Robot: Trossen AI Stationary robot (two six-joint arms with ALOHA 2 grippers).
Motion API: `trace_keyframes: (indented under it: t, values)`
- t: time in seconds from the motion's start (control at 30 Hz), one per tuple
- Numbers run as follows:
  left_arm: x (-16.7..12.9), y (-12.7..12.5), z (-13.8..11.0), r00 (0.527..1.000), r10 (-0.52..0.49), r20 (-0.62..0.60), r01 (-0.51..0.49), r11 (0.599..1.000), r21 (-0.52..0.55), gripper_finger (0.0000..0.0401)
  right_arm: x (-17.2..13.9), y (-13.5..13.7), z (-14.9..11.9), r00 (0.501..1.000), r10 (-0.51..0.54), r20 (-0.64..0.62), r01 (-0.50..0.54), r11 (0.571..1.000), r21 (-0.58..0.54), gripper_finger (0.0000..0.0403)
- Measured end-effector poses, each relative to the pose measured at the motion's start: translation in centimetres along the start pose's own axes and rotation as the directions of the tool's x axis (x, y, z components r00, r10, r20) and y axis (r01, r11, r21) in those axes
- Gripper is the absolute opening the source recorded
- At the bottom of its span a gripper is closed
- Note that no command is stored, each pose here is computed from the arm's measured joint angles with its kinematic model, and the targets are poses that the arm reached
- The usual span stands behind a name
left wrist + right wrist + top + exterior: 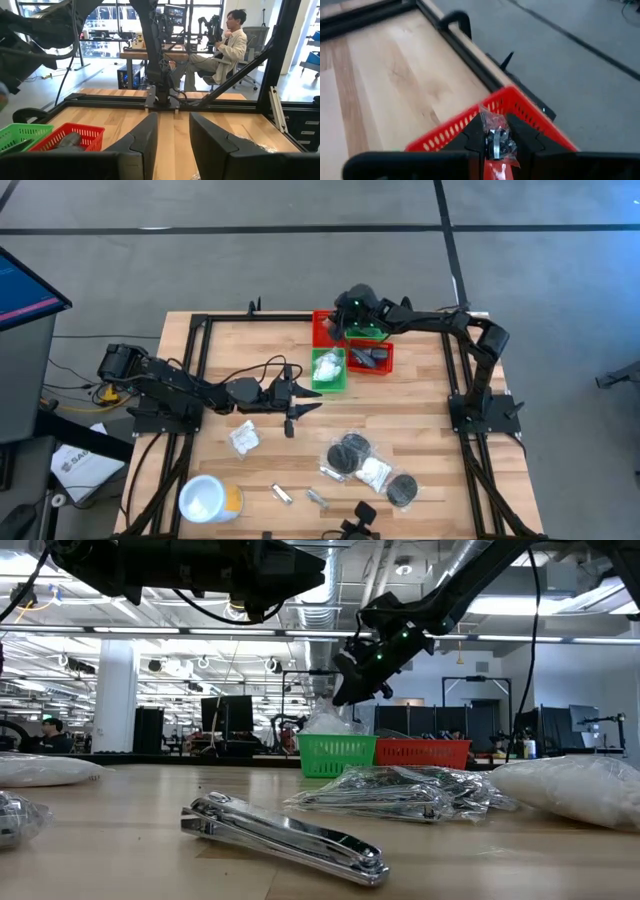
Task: Pick & Place Travel size toiletries
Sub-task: Put the nail cutter into the left red bin
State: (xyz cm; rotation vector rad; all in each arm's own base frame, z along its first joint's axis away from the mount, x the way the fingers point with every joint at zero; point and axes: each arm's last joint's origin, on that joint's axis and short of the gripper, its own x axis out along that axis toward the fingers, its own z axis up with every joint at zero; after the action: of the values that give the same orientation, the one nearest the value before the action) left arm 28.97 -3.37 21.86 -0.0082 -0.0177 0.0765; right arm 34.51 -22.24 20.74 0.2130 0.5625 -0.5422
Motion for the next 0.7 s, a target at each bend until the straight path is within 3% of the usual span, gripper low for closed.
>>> trace_keyframes:
  t: [0.7]
  values:
    - [0.05,0.22,-0.01,1.000,0.009,-0.001,-0.009,1.000,0.001,0.0104,0.04,0.84,-0.30,1.000,0.018,-0.025,-0.022,0.990,-0.140,0.0046]
